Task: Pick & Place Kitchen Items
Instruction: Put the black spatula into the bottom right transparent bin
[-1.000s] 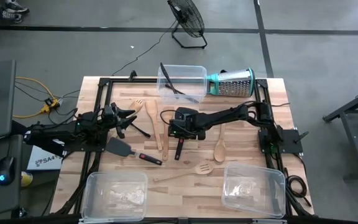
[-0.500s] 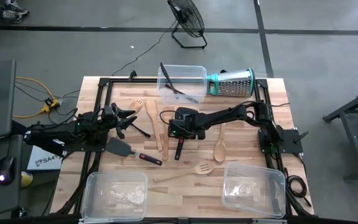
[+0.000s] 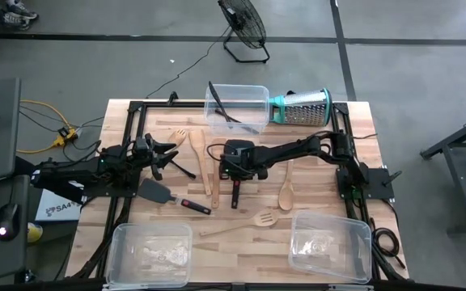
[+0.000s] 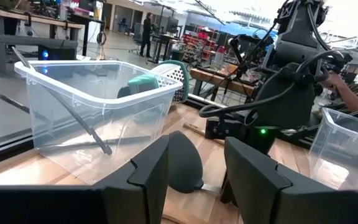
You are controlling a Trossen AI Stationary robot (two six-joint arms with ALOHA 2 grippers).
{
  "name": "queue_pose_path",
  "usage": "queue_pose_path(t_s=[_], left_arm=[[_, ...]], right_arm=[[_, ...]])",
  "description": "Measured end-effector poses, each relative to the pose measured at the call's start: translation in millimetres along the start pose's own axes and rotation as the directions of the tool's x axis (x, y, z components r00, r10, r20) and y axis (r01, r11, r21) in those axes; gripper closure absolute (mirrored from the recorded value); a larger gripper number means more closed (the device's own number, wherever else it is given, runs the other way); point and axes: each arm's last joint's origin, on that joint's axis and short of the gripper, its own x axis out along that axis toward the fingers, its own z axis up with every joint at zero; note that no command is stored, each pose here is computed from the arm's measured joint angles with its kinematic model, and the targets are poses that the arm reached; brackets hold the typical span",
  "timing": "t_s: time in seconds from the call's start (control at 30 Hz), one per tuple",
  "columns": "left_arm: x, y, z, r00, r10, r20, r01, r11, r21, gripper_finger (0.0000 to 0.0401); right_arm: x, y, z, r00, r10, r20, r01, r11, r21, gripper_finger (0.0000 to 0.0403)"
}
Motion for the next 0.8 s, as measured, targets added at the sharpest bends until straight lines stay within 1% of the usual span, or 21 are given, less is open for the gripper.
queue_pose_path(t_s=[0.13,0.3,0.5,0.63,0.8], left_arm=[[0.0,0.0,0.0,1.000,0.001,0.000,-0.001,1.000,0.000,0.0249],[0.0,0.0,0.0,1.000,0.001,0.000,-0.001,1.000,0.000,0.0249],[0.0,0.1,0.0,1.000,0.004,0.001,-0.004,1.000,0.000,0.0249],[0.0,0.1,0.0,1.000,0.004,0.001,-0.004,1.000,0.000,0.0249],[0.0,0.1,0.0,1.000,0.003,0.001,-0.003,1.000,0.000,0.0249]], right_arm=[[0.0,-0.1,-0.4,1.000,0.002,-0.026,-0.003,0.998,-0.058,0.0321],[-0.1,-0.6,-1.4,0.998,0.001,-0.069,-0.008,0.994,-0.108,0.0333],[-1.1,-0.4,-2.6,0.994,0.007,-0.113,-0.021,0.992,-0.123,0.0337],[-4.3,0.2,-5.8,0.990,0.015,-0.141,-0.038,0.986,-0.162,0.0338],[-14.0,3.3,-9.2,0.986,0.049,-0.158,-0.079,0.978,-0.192,0.0339]])
